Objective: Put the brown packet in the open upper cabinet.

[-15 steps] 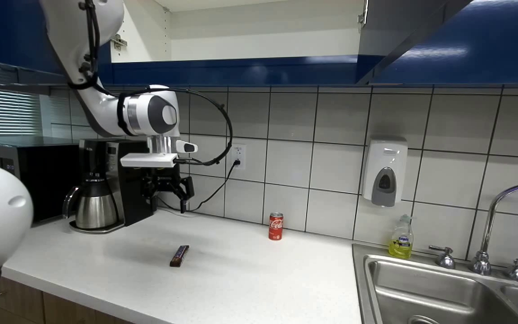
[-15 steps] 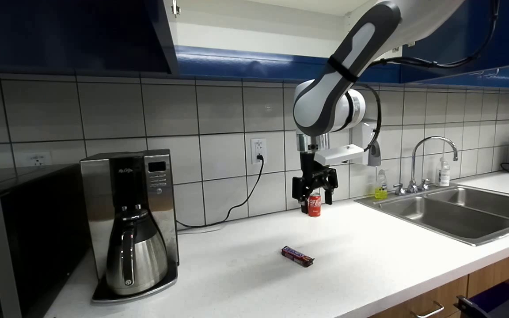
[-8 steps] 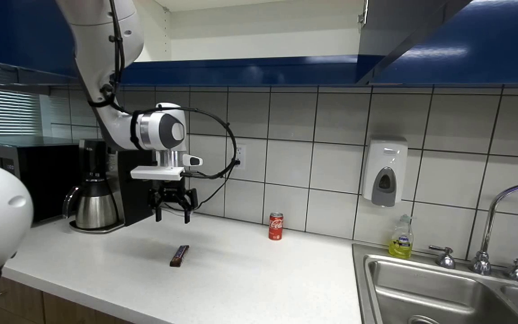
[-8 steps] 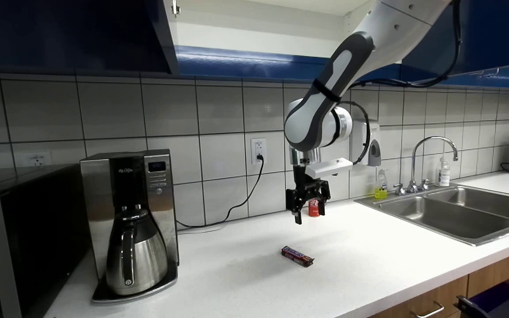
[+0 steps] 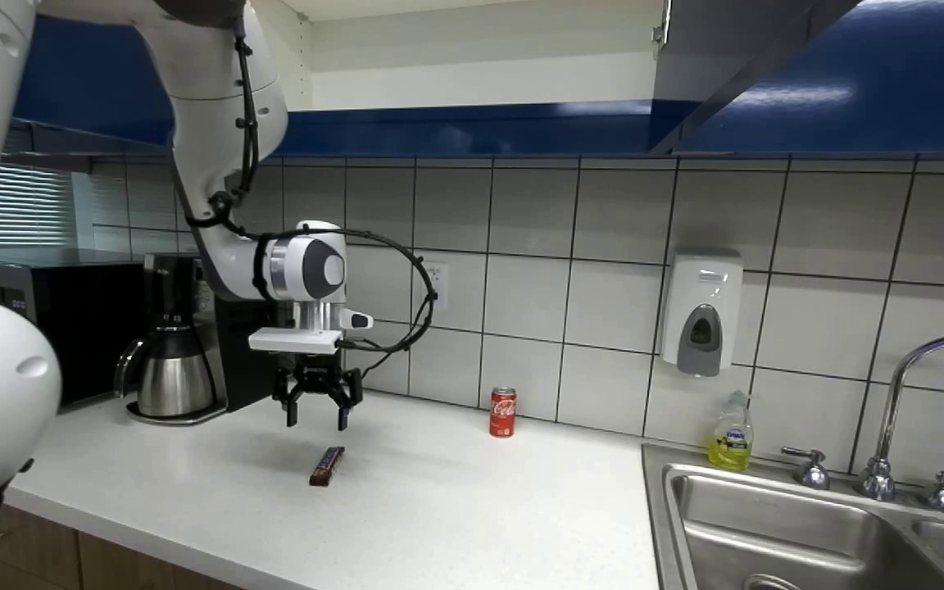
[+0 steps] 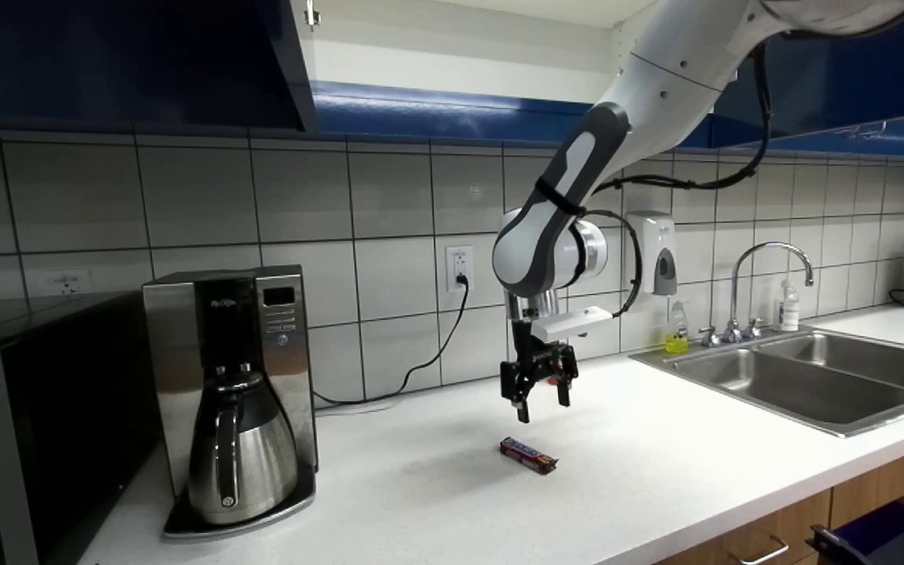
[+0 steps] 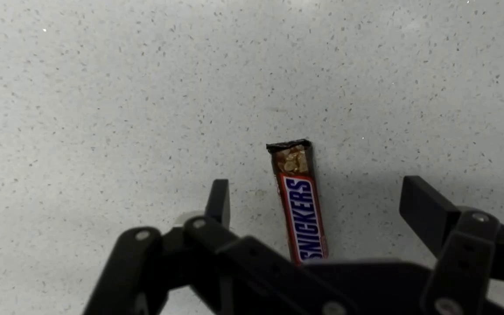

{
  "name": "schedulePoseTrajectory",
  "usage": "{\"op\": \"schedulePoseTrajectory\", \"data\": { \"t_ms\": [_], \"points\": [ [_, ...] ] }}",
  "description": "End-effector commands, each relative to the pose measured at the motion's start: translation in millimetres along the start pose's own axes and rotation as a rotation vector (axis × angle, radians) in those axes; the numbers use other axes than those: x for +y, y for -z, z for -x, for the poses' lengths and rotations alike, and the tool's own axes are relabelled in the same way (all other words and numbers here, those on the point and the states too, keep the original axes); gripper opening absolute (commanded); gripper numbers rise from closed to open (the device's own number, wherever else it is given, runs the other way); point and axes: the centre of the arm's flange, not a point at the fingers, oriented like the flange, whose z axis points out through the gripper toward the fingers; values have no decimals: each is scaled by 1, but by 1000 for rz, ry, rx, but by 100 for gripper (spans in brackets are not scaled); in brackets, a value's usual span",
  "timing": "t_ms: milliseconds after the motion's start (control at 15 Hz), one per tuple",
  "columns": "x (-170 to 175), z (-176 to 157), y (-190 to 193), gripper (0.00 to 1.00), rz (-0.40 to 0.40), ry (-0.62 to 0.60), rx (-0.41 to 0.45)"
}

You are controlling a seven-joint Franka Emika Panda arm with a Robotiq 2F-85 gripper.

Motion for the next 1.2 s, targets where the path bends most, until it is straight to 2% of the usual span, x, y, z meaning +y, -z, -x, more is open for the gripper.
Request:
{"op": "schedulePoseTrajectory", "data": {
  "t_ms": [0,467,1133],
  "points": [
    [-3,-14,-17,100,15,9,-15],
    [-1,-23,-48,100,26,9,-46],
    [-6,-43,-68,100,31,10,-61]
  ]
}}
